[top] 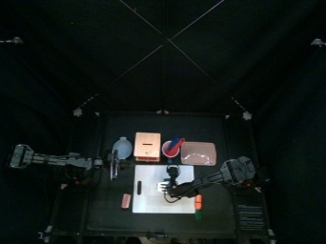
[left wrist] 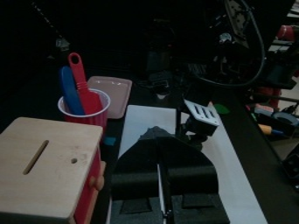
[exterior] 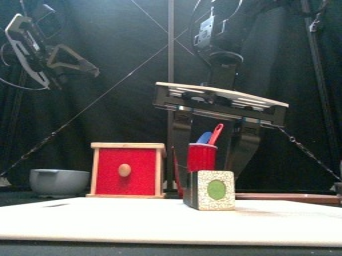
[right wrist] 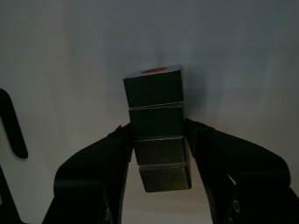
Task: Place sushi on board then cut the sushi with the knife then place the pieces on the plate
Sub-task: Pick knife at handle with right hand
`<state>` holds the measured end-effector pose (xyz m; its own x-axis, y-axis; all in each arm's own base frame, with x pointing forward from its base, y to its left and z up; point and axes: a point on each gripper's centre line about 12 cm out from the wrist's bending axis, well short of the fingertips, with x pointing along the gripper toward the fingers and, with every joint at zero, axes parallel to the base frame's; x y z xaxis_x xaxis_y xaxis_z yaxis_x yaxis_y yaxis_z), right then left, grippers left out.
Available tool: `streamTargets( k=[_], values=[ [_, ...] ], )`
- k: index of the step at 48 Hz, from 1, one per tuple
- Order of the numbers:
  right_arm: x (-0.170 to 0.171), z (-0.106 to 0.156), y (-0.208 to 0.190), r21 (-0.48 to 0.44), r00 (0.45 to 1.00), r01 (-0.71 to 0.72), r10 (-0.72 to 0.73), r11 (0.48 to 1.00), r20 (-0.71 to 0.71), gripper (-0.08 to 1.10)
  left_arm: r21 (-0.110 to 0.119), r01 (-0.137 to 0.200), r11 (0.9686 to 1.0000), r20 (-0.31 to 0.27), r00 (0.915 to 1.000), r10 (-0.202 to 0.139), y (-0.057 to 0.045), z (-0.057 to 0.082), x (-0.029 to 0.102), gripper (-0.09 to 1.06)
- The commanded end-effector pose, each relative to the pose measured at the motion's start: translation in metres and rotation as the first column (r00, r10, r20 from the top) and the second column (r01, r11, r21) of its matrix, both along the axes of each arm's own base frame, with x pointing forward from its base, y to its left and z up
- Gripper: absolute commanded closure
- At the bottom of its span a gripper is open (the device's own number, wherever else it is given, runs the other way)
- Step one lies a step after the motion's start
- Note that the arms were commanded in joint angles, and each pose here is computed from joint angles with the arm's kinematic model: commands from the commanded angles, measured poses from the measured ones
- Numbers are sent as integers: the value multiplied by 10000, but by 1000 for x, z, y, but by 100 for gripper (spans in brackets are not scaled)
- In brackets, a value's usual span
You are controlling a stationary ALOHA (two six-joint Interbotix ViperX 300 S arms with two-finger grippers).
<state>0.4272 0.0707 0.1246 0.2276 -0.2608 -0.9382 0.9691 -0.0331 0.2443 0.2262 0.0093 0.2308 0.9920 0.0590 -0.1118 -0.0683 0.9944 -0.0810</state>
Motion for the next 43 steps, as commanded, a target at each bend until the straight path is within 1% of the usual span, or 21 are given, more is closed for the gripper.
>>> streamTargets(
  k=[1,13,21,26,29,36,43],
  values=[
    [1,35,-4,72,9972,-50,44,10000,747,19,5,27,10000,153,9999,-27,-1,5,2,98],
    [-5,56,-1,18,9935,-598,593,9982,976,19,-38,16,10000,155,9999,-16,-1,5,2,98],
    [-14,87,-8,-720,9707,-2026,2100,9766,1167,20,-22,18,10000,216,9998,-18,-1,6,2,98],
    [-22,111,-13,-1234,9336,-3245,3385,9378,1179,20,-21,18,10000,277,9996,-18,-1,8,1,98],
    [-26,122,-26,-1482,9155,-3690,3863,9175,1121,20,-19,17,10000,308,9995,-16,-1,8,1,98],
    [-37,141,-56,-1681,8710,-4668,4843,8683,829,20,-20,18,10000,323,9995,-18,-1,9,1,98],
    [-47,157,-87,-1613,8246,-5443,5604,8232,771,20,-17,0,10000,384,9993,0,0,10,1,98]
  ],
)
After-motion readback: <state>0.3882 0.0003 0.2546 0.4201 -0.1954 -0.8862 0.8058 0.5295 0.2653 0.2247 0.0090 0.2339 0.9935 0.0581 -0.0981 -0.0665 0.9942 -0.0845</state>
